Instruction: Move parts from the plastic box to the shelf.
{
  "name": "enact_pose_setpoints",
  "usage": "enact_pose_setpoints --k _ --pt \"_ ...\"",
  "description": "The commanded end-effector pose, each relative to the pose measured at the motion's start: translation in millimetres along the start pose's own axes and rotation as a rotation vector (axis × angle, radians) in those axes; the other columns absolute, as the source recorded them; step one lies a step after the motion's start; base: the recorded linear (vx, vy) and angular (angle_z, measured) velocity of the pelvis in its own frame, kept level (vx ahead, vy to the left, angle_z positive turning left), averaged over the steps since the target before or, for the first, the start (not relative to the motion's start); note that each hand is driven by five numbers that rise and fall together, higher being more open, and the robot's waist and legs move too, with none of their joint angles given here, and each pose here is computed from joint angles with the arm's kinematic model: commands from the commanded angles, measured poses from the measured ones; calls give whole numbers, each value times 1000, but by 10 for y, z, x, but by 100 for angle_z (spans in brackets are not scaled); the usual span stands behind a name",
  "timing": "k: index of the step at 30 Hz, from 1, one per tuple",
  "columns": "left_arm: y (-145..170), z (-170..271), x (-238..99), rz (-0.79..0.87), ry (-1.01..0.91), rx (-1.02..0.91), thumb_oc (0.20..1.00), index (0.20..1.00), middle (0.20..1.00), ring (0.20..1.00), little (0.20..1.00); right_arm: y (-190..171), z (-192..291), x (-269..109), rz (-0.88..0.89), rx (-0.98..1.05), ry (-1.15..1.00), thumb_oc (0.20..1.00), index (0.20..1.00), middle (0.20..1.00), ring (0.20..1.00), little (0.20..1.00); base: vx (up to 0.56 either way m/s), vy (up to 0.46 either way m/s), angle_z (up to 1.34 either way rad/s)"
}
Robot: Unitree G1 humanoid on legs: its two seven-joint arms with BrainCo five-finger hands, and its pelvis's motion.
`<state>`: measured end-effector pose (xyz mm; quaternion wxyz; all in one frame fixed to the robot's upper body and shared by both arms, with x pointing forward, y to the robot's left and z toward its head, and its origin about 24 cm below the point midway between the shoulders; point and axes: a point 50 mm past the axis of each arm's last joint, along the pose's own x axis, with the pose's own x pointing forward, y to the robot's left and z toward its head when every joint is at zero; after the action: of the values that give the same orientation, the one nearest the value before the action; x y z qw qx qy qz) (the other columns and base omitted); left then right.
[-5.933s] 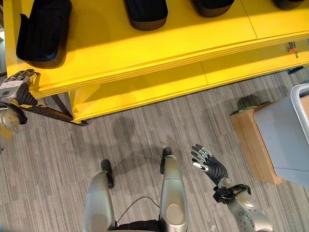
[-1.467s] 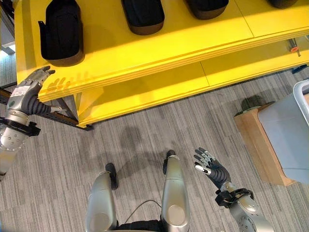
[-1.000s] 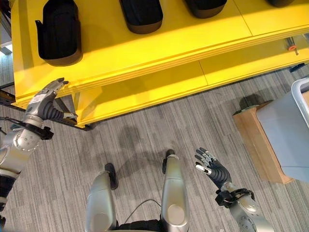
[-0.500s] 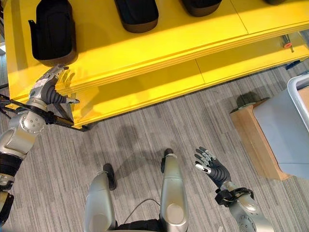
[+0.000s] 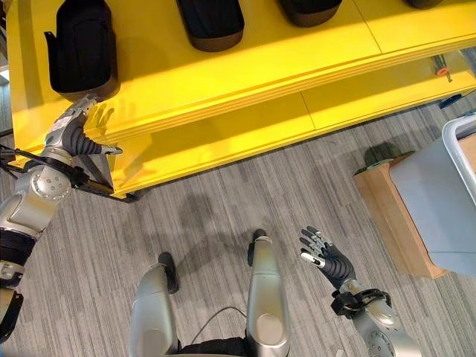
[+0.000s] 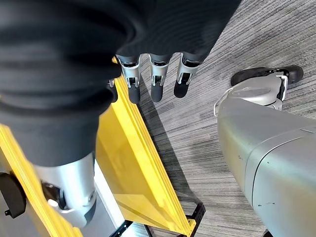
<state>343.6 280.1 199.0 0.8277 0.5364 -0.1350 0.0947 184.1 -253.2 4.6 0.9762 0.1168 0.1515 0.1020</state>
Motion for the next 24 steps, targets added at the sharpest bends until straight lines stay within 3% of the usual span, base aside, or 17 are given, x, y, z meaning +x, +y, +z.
enact_pose_setpoints --k 1,24 --pt "131 3 60 48 2 -25 1000 1000 1000 1000 1000 0 -38 -6 8 -2 12 1000 1000 1000 1000 1000 0 0 0" --pt "271 57 203 1 9 28 1000 1000 1000 1000 1000 -16 -144 -33 -1 21 65 1000 1000 1000 1000 1000 0 0 0"
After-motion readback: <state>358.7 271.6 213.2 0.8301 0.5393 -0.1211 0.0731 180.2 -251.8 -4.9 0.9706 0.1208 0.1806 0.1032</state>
